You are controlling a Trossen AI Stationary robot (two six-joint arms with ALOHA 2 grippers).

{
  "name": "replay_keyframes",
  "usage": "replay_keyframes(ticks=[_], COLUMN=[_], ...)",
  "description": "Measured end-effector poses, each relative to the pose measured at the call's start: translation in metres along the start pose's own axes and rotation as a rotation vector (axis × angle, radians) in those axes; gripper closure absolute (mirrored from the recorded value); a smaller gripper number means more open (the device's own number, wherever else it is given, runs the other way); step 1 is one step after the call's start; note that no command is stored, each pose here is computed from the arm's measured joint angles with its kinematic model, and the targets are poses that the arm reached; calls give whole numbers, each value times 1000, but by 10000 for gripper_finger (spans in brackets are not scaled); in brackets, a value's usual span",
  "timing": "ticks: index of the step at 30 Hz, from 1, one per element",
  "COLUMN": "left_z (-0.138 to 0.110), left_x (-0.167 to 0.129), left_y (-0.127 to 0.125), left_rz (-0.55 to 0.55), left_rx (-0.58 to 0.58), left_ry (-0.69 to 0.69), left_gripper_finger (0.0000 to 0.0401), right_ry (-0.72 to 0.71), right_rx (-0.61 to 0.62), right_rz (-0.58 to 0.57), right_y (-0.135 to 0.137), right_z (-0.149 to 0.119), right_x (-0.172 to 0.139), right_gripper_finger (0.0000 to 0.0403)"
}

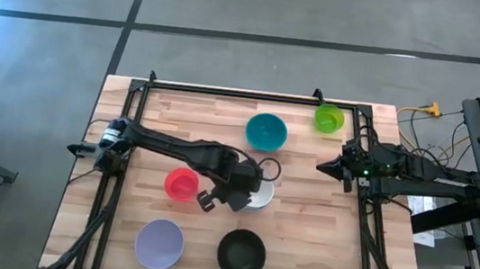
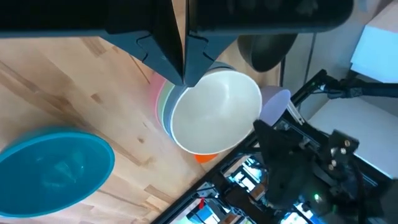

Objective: Nest bowls inside each other
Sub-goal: Stack the white bowl on top of the blue bowl

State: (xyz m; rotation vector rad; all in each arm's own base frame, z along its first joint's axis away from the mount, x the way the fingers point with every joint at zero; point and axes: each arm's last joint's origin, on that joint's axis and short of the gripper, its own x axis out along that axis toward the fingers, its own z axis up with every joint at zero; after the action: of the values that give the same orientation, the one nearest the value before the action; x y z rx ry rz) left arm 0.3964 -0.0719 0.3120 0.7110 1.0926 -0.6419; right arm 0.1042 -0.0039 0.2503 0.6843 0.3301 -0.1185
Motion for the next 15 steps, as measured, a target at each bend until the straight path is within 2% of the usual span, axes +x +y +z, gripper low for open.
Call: replay_keyframes(ticks=[3, 9, 13, 15], left_z=[0, -6, -7, -7], left_x=[9, 17, 8, 1], left_y=[0, 3, 1, 1], left_rz=[-7, -9, 4, 19], left_rx=[0, -12, -19, -60], left_ry=[0, 8, 4, -11], left_gripper_finger=[395, 383, 382, 382], right_ry=[3, 5, 5, 6], right_rx=[0, 0, 2, 2], right_rz=[-3, -4, -4, -4], right_y=[0, 0, 0, 0], right_z=[0, 0, 0, 0], right_x=[1, 2, 2, 2], right_gripper_finger=[394, 394, 394, 394])
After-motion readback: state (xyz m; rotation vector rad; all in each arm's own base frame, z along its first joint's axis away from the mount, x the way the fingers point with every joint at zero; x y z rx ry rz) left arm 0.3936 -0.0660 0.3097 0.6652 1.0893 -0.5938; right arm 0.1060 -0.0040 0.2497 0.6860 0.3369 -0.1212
